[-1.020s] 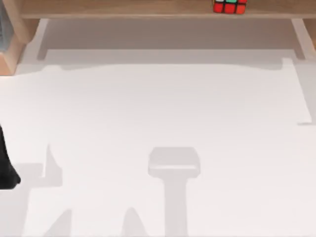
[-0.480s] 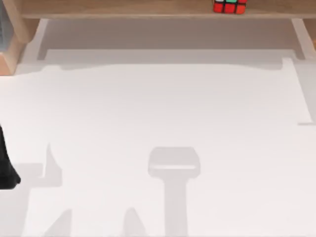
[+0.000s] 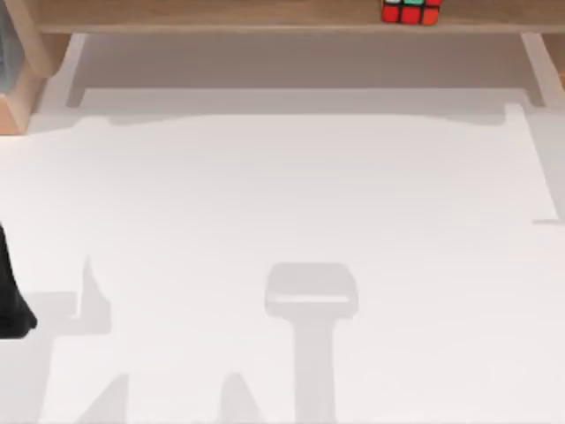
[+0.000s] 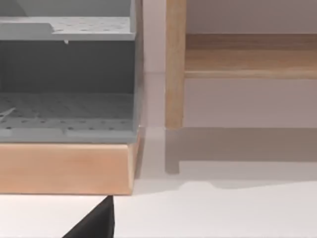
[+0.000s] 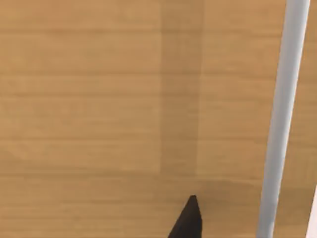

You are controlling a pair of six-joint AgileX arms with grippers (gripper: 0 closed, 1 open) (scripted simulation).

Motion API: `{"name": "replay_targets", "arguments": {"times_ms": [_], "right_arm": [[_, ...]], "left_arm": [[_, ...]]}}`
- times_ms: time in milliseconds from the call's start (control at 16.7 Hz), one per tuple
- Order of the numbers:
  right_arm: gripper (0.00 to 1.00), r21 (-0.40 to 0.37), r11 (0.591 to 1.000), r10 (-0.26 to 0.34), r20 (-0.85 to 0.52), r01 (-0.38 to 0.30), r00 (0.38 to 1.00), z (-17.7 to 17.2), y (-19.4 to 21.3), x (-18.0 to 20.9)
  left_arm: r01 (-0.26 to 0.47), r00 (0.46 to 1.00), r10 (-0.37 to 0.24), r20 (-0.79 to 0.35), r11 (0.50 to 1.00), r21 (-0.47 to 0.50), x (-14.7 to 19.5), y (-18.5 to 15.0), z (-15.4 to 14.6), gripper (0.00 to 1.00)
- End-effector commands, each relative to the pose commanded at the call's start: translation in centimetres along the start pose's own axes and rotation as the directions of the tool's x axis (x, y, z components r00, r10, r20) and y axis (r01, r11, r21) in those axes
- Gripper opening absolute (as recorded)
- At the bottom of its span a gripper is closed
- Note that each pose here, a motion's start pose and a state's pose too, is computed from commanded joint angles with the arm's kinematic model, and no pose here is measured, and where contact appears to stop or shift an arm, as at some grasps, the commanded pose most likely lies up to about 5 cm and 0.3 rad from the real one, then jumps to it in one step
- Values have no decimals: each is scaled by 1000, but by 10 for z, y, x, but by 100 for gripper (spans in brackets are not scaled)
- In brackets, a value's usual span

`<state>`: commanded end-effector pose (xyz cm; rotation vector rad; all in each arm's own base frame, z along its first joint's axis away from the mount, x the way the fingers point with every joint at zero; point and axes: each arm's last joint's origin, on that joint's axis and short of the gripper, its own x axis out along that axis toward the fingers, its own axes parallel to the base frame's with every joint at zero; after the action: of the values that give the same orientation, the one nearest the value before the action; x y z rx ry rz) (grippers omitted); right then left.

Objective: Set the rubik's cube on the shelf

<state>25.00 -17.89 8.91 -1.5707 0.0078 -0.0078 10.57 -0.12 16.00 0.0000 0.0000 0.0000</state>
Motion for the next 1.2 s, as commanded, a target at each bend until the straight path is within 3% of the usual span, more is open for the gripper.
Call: {"name": "replay_targets", "arguments": {"times_ms": [240, 300, 840, 1200], "right_arm": [[2, 0, 1000, 0, 0, 0, 1000, 0, 0, 0], [0, 0, 1000, 0, 0, 0, 1000, 0, 0, 0], [0, 5, 1000, 5, -2, -5, 1000, 0, 1, 1], [0, -3, 1000, -7, -6, 7, 1000, -5, -1, 47]], "left_arm": [[0, 1000, 0, 0, 1000, 0, 0, 0, 0, 100], [0, 1000, 0, 0, 1000, 0, 0, 0, 0, 100], [0, 1000, 0, 0, 1000, 0, 0, 0, 0, 100], [0, 1000, 0, 0, 1000, 0, 0, 0, 0, 100]]}}
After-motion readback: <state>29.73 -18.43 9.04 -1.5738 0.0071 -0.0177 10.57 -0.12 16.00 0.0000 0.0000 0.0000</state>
